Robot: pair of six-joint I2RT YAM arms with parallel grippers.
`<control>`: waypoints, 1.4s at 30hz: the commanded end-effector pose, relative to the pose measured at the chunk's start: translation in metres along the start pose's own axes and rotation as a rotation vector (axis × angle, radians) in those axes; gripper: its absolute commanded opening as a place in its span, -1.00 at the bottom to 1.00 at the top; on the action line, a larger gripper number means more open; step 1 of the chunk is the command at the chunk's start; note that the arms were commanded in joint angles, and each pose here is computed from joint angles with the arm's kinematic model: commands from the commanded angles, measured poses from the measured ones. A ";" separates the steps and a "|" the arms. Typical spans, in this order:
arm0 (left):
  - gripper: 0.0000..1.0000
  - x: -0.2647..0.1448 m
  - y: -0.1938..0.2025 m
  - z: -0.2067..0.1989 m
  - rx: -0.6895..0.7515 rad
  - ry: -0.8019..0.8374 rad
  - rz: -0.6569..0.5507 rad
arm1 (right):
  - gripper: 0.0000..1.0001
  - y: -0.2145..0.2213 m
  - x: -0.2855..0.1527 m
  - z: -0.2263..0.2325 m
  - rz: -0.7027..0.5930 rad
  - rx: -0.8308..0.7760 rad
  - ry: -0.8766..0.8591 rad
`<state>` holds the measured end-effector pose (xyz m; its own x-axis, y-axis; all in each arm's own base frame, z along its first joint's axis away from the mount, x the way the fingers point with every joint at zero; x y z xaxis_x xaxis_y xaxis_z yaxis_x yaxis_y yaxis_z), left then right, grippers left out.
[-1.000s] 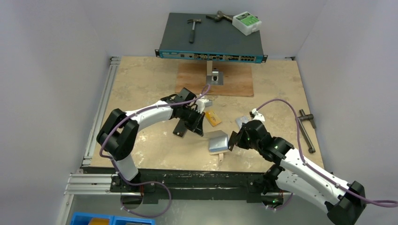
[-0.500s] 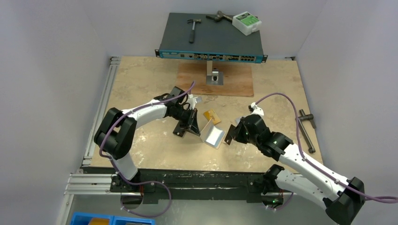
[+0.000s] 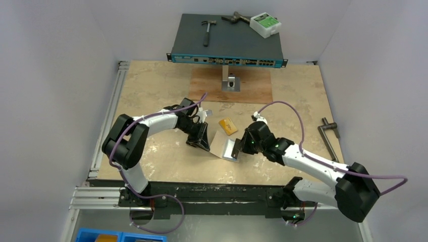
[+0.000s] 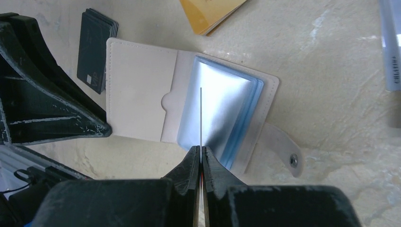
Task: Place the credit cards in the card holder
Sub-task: Open the card holder at the center of the board.
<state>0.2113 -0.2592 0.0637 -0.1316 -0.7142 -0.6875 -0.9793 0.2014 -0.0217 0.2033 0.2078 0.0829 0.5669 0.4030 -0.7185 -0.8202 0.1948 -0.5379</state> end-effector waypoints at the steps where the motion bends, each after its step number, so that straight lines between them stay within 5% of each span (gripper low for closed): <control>1: -0.65 -0.006 -0.005 0.002 0.052 -0.016 -0.025 | -1.00 -0.011 0.011 0.026 -0.019 -0.032 -0.106; 9: -0.35 -0.004 -0.022 -0.010 0.052 0.026 -0.061 | -1.00 -0.017 0.031 0.043 0.000 -0.106 -0.159; 29: -0.27 0.003 -0.076 -0.025 0.111 0.045 -0.162 | -1.00 0.002 0.041 0.038 0.074 -0.150 -0.172; 32: -0.34 0.009 -0.078 -0.024 0.108 0.056 -0.157 | -1.00 0.002 0.040 0.038 0.074 -0.153 -0.172; 38: -0.80 0.012 -0.070 -0.013 0.090 0.030 -0.155 | -1.00 0.003 0.028 0.032 0.054 -0.127 -0.164; 42: -0.83 0.010 -0.055 -0.010 0.066 0.031 -0.138 | -1.00 0.010 0.018 0.019 0.041 -0.081 -0.155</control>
<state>0.2688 -0.2870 0.0556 -0.0193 -0.7456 -0.6661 -0.9772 0.1550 -0.1453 0.2084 0.2458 0.0689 0.4750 0.5513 -0.6859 -0.8396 0.0505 -0.5408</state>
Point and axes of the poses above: each gripper's point midway between its finger pads, its own x axis out along the fingers, its own z axis along the line the jaws close on, y = z × x, the point moved 1 cm from there along -x, back along the fingers, and after that the axes turned 6 degrees about -x, right-handed, at the moved point
